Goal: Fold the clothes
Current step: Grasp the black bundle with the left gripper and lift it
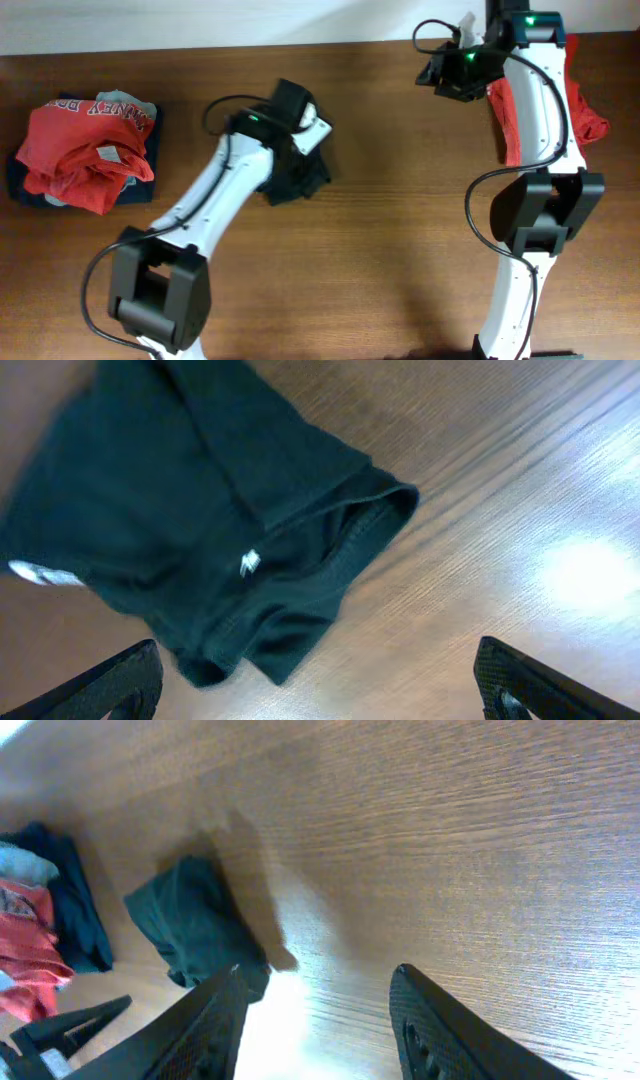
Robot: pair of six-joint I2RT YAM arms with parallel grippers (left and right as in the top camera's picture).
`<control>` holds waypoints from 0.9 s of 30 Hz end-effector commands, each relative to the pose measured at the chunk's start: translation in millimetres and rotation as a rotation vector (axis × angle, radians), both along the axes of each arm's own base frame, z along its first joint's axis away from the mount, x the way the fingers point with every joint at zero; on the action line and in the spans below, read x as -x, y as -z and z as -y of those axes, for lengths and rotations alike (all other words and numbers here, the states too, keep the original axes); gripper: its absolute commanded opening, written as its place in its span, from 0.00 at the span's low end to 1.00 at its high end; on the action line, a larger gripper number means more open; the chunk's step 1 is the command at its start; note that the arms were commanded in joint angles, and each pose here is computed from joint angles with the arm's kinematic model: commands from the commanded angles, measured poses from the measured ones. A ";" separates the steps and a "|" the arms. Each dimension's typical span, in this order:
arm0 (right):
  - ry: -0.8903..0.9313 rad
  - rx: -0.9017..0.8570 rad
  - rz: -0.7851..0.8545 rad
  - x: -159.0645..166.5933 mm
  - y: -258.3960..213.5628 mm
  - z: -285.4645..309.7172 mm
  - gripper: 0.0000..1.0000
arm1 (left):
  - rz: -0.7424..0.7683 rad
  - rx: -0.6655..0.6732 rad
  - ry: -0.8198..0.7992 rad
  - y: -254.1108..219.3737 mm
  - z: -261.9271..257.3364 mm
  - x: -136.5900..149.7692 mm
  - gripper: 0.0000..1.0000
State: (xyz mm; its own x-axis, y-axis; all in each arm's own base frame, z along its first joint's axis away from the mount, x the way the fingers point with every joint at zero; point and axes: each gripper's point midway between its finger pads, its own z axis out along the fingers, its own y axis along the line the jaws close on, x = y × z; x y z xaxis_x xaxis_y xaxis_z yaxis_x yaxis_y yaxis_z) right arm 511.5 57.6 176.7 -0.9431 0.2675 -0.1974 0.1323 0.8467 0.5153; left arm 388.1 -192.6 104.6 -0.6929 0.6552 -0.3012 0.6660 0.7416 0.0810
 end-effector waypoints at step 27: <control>-0.037 0.047 0.058 -1.9 -12.4 -1.7 0.52 | 0.037 -0.284 0.463 95.7 -18.6 9.1 0.85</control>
